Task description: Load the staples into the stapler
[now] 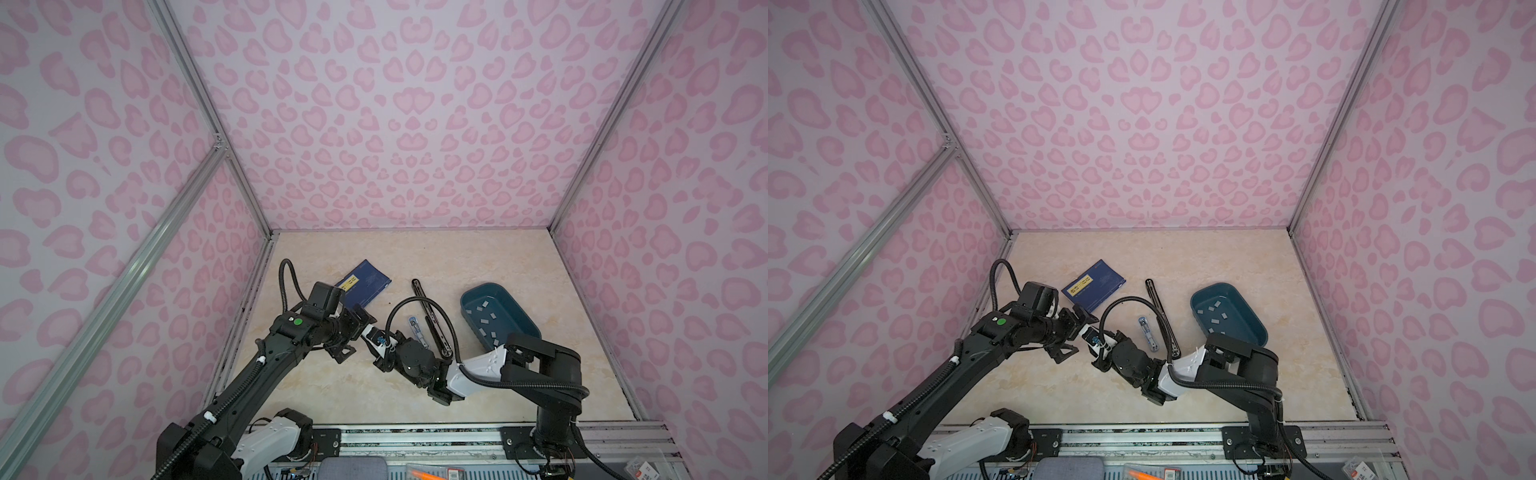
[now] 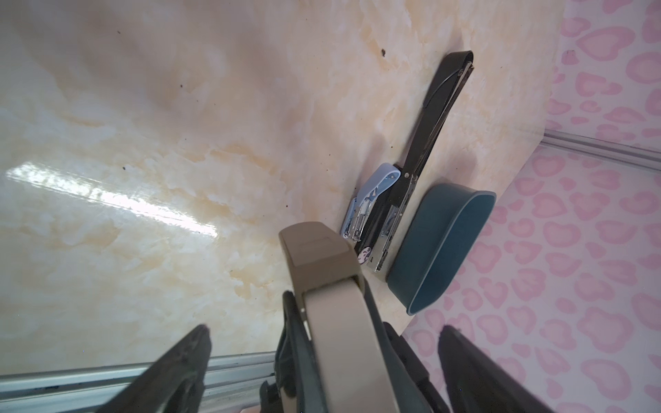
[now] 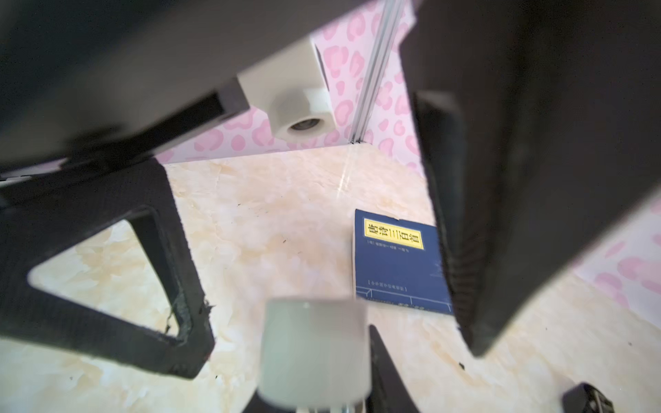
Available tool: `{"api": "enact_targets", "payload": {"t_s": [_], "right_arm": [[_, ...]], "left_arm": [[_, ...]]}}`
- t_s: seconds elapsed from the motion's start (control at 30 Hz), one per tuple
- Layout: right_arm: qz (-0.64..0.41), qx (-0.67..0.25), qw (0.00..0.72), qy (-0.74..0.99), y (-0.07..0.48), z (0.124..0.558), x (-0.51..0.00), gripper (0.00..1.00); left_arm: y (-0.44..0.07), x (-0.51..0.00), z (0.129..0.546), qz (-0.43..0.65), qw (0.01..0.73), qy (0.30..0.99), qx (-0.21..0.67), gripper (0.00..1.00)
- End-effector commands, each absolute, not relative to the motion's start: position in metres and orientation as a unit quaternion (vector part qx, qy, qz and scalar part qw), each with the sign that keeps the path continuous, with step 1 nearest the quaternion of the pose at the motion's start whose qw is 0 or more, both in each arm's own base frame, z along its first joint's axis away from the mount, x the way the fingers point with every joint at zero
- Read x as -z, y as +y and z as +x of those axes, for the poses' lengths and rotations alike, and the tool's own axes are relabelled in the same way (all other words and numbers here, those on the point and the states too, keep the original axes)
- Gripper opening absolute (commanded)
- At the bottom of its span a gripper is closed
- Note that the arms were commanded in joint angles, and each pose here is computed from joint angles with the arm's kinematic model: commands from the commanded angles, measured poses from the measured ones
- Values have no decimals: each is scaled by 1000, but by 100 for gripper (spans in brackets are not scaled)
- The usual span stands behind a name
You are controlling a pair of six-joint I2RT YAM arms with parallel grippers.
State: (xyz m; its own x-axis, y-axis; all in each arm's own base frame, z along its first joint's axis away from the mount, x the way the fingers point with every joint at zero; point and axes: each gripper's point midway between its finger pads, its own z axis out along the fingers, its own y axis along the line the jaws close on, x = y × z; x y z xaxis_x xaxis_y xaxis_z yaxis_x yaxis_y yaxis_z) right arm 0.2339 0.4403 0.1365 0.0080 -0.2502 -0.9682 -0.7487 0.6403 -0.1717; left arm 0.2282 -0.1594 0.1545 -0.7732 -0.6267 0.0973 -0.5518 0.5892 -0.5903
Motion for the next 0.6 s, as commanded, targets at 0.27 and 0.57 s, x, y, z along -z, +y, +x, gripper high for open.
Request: {"api": "enact_targets", "payload": {"t_s": [0.27, 0.57], "right_arm": [[-259, -119, 406, 869, 380, 225, -71, 19], [-217, -75, 312, 922, 357, 233, -55, 18]], "left_arm": [[-54, -162, 245, -413, 242, 864, 155, 97], [-22, -181, 258, -251, 453, 850, 98, 97]]}}
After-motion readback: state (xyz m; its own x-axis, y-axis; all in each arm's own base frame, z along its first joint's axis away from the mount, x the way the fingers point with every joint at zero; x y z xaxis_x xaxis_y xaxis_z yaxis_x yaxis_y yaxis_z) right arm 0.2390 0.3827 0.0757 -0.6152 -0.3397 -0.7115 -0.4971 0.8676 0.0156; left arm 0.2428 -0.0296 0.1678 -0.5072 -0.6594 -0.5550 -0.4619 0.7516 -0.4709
